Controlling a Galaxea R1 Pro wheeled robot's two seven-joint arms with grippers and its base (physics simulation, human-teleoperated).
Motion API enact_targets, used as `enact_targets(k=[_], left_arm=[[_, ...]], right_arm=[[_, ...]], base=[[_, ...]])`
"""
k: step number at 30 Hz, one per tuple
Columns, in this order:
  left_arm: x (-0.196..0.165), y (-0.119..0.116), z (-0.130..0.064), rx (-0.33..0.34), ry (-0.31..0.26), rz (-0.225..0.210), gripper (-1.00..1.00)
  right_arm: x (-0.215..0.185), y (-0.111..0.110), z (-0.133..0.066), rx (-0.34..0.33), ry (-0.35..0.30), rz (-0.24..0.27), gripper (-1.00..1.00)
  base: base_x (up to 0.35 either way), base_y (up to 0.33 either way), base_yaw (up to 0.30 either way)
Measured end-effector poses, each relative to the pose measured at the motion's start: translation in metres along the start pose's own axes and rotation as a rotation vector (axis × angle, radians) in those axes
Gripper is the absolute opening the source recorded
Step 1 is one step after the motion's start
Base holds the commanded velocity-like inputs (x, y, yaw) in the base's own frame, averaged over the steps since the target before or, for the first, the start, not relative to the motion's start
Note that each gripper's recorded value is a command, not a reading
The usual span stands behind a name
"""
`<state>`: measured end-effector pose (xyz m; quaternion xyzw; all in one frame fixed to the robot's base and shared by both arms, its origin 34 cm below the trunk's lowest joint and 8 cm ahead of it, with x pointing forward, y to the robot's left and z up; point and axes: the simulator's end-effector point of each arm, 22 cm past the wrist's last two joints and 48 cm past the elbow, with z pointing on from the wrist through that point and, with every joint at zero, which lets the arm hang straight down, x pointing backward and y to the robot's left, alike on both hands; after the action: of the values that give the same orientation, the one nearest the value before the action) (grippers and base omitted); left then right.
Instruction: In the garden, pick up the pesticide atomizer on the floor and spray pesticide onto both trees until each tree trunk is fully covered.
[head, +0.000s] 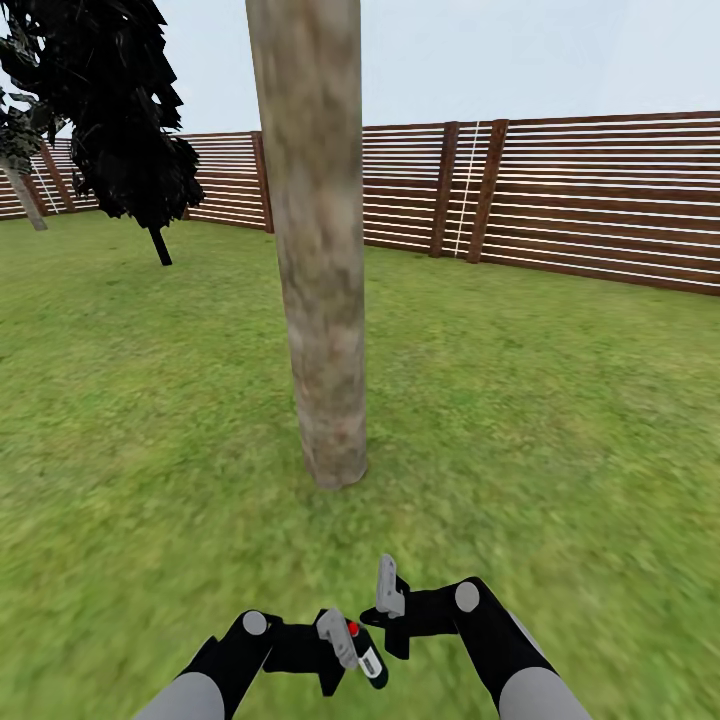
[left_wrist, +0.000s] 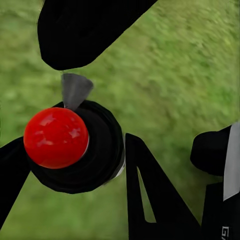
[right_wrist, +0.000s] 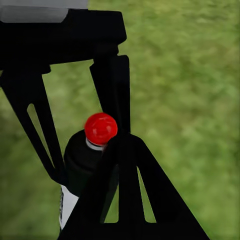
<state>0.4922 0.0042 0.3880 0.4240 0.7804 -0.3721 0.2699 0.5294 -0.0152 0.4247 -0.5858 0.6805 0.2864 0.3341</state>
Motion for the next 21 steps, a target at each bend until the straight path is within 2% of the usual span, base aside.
enact_targets(k=[7, 12, 21], left_arm=[[-0.005, 0.001, 0.000, -0.006, -0.022, -0.014, -1.00], [-0.010, 0.002, 0.000, -0.009, -0.045, 0.012, -1.00], [-0.010, 0.003, 0.000, -0.013, -0.046, 0.013, -1.00]], right_arm=[[0.000, 0.000, 0.000, 0.000, 0.000, 0.000, -1.00], [0.000, 0.000, 0.000, 0.000, 0.000, 0.000, -1.00], [0.000, 0.000, 0.000, 0.000, 0.000, 0.000, -1.00]], base=[[0.000, 0.000, 0.000], [0.000, 0.000, 0.000], [0.000, 0.000, 0.000]])
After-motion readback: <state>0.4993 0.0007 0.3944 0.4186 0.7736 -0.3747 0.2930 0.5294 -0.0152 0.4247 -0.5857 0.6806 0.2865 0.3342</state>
